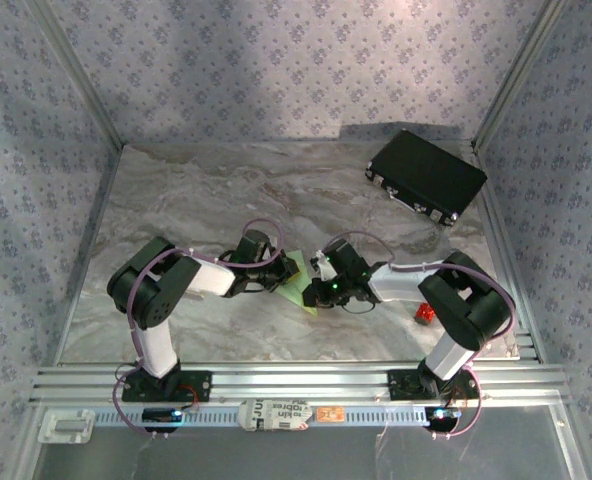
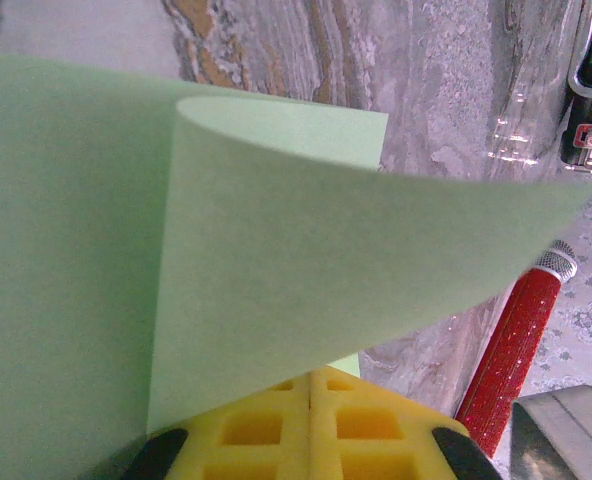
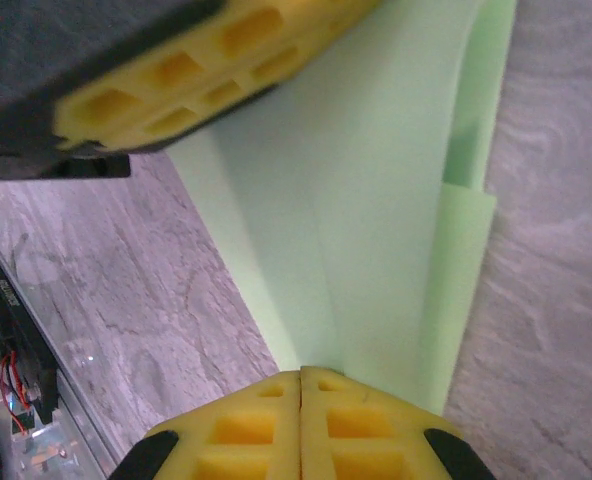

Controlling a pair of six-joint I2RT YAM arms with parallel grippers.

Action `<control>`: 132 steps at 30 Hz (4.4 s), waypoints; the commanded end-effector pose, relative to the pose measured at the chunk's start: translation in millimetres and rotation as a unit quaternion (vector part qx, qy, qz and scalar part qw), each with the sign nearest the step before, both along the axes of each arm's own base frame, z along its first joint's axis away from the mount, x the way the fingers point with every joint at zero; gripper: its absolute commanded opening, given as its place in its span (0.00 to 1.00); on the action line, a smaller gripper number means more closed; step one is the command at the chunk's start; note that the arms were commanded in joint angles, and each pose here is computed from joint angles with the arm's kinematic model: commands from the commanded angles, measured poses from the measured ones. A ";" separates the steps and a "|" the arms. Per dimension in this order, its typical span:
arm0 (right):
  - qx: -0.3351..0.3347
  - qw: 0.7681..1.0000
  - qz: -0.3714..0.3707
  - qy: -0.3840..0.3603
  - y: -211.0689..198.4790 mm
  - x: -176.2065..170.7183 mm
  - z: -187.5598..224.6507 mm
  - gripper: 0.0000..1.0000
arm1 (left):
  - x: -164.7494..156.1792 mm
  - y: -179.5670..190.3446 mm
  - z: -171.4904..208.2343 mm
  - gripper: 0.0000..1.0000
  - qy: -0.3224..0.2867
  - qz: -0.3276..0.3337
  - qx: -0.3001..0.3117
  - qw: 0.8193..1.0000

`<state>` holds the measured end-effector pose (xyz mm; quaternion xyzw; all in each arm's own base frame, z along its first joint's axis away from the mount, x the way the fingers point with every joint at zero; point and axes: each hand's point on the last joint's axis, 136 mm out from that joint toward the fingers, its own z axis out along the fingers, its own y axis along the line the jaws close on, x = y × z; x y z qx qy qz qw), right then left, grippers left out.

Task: Fold a paper plane with a square sheet of paper (pick it up from the middle)
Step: Fourth fold the wing at the center of the table.

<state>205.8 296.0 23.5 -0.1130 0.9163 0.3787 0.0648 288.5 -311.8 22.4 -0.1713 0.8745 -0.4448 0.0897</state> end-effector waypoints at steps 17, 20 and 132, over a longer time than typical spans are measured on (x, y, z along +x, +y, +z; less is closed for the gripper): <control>-0.046 0.999 -0.011 0.027 -33.3 -33.8 -28.9 0.07 | -16.1 29.2 -46.6 0.02 0.056 0.024 0.072 0.996; -0.053 0.998 -0.011 0.030 -39.6 -40.1 -31.9 0.07 | -17.2 29.9 -48.4 0.02 0.058 0.023 0.074 0.995; -0.081 0.991 -0.075 0.072 -44.2 -20.2 -51.5 0.00 | -15.4 22.6 -20.8 0.02 0.020 -0.033 0.136 0.990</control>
